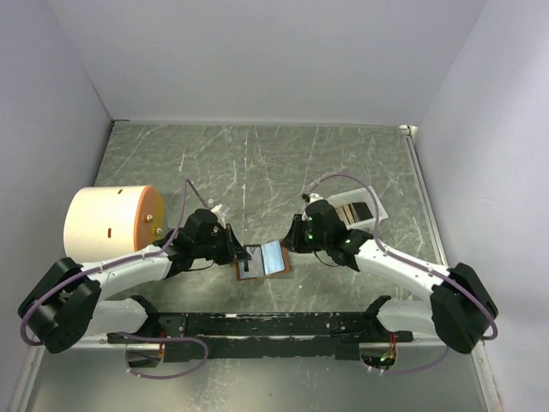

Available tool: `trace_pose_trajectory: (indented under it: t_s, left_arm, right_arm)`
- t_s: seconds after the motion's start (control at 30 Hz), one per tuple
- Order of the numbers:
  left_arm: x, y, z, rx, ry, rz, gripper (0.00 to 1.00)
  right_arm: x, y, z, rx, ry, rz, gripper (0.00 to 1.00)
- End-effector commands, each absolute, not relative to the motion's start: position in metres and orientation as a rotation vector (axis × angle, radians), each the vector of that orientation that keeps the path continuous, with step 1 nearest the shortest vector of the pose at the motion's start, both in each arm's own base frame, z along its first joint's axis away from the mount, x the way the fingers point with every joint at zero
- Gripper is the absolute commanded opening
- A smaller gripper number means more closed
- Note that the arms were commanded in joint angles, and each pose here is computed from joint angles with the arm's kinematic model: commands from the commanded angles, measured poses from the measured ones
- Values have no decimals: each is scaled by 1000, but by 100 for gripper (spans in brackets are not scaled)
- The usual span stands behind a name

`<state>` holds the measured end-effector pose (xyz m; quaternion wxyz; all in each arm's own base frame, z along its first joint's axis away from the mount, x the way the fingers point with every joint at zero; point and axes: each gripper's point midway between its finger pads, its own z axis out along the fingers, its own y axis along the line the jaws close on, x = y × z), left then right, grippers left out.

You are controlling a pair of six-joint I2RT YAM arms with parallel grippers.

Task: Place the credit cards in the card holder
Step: Insert the credit card into the card holder.

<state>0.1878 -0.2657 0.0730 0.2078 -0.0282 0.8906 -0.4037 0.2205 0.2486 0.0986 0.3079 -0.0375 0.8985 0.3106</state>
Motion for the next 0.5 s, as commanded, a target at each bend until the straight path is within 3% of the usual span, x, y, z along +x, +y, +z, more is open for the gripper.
trace_pose_trajectory:
  t_s: [0.0,0.47]
  left_arm:
    - [198,-274,88,-32,2451,-1158,7]
    - [200,-276,73,-84,2492,-1192,7]
  right_arm:
    - [215,257,87,-215,2432,783,13]
    - [214,256,36,-262,2548,633,10]
